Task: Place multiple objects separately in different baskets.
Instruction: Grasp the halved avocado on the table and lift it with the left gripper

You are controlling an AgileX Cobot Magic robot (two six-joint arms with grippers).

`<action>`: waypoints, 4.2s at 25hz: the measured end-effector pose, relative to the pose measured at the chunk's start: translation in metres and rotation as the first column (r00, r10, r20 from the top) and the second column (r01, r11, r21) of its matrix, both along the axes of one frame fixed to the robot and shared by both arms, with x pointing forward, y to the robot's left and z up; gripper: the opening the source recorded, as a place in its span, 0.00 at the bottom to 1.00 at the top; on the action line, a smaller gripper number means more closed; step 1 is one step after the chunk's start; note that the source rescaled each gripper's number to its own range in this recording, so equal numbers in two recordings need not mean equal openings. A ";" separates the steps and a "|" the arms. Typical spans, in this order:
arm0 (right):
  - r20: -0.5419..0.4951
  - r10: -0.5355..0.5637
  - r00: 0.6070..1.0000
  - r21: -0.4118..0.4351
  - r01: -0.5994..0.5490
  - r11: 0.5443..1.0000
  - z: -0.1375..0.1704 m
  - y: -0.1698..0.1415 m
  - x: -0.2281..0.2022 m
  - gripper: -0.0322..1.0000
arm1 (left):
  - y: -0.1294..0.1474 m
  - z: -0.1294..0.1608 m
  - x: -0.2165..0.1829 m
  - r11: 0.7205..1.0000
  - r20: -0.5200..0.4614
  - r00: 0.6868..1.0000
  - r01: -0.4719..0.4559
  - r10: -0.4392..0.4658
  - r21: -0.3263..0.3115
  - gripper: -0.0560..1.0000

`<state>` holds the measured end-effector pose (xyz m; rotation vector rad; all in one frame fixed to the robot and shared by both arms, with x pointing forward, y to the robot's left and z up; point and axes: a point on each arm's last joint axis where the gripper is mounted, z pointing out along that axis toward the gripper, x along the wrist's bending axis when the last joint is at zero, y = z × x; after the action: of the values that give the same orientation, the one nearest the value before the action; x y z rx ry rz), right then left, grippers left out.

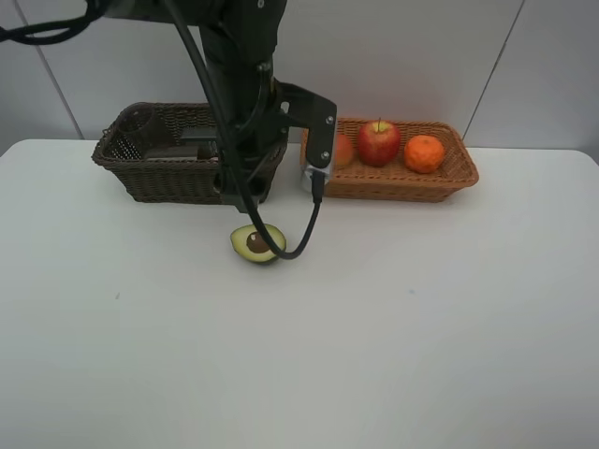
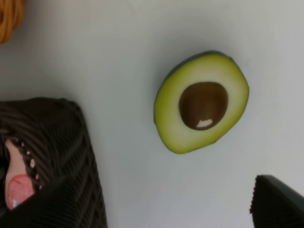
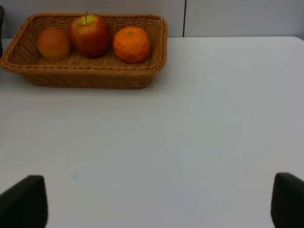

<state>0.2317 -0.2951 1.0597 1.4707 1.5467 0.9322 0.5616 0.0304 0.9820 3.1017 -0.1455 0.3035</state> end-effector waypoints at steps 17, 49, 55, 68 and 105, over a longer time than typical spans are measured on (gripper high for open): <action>0.000 0.000 1.000 0.000 0.000 1.000 0.000 0.000 0.000 1.00 | -0.008 -0.060 0.006 0.986 -0.094 0.987 0.140 -0.131 0.088 0.98; 0.000 0.000 1.000 0.000 0.000 1.000 0.000 0.000 0.000 1.00 | -0.014 -0.112 0.014 0.958 -0.119 0.959 0.268 -0.256 0.097 0.98; 0.000 0.000 1.000 0.000 0.000 1.000 0.000 0.000 0.000 1.00 | -0.013 -0.117 0.014 0.958 -0.130 0.958 0.269 -0.255 0.101 0.98; 0.000 0.000 1.000 0.000 0.000 1.000 0.000 0.000 0.000 1.00 | -0.011 -0.122 0.015 0.960 -0.142 0.959 0.262 -0.246 0.103 0.87; 0.000 0.000 1.000 0.000 0.000 1.000 0.000 0.000 0.000 1.00 | -0.023 -0.068 0.028 0.987 -0.167 0.979 0.135 -0.119 0.084 0.79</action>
<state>0.2317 -0.2951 1.0597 1.4707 1.5467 0.9322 0.5898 0.0074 0.9140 3.1736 -0.3629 0.0429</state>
